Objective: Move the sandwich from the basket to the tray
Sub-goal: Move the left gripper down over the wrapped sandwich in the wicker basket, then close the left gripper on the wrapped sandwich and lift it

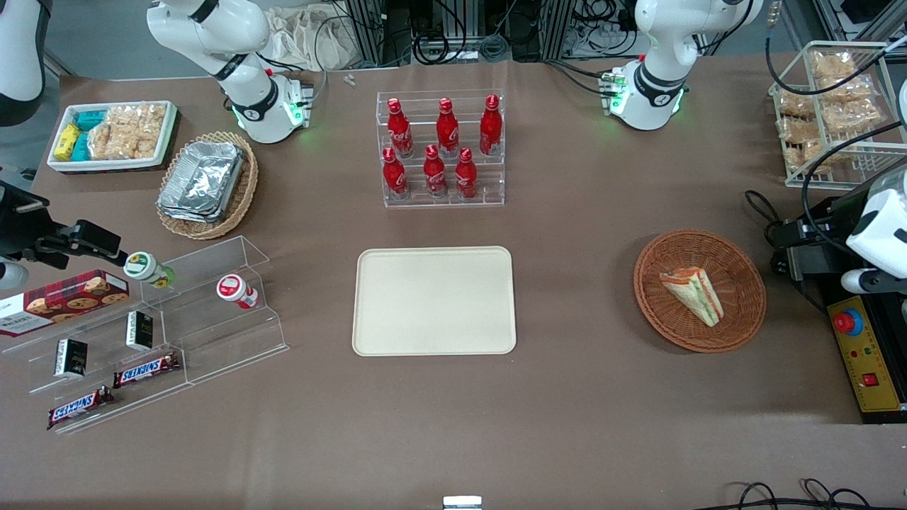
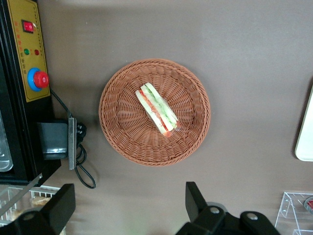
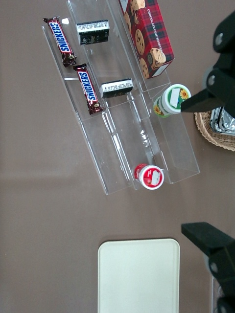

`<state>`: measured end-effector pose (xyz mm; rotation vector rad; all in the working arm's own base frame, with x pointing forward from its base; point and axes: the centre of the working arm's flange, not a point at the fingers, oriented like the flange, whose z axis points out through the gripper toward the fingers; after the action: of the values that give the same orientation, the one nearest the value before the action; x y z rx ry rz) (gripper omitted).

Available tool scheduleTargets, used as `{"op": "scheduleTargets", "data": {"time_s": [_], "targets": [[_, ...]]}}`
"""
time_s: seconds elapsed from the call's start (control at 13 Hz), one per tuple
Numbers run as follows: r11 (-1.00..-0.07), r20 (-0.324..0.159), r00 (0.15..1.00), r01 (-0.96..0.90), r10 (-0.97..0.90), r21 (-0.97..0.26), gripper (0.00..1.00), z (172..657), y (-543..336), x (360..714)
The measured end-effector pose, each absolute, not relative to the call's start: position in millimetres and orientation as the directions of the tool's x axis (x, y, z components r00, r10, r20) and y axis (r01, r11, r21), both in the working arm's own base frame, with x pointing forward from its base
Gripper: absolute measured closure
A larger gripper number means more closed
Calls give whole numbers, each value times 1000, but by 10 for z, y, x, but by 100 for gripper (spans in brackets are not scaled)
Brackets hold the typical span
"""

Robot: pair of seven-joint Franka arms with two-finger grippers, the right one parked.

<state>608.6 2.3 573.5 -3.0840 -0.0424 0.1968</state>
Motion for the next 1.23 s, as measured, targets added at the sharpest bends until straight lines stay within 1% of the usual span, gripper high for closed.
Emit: {"op": "scheduleTargets", "data": {"time_s": [0.31, 0.46, 0.54, 0.69, 0.77, 1.08, 1.23], "targets": [[-998, -124, 992, 22, 29, -52, 0, 5740, 27, 6099], [-998, -127, 991, 40, 47, -54, 0, 5658, 34, 6114], [-997, -114, 991, 59, 65, -50, 0, 5561, 27, 6133], [-988, -69, 986, 152, 154, -39, 0, 5228, -22, 6136], [-980, -55, 979, 196, 198, -39, 0, 5017, -62, 6093], [-943, -40, 943, 329, 331, -42, 0, 4241, -147, 5858], [-922, -15, 922, 387, 388, -28, 1, 3856, -151, 5764]]}}
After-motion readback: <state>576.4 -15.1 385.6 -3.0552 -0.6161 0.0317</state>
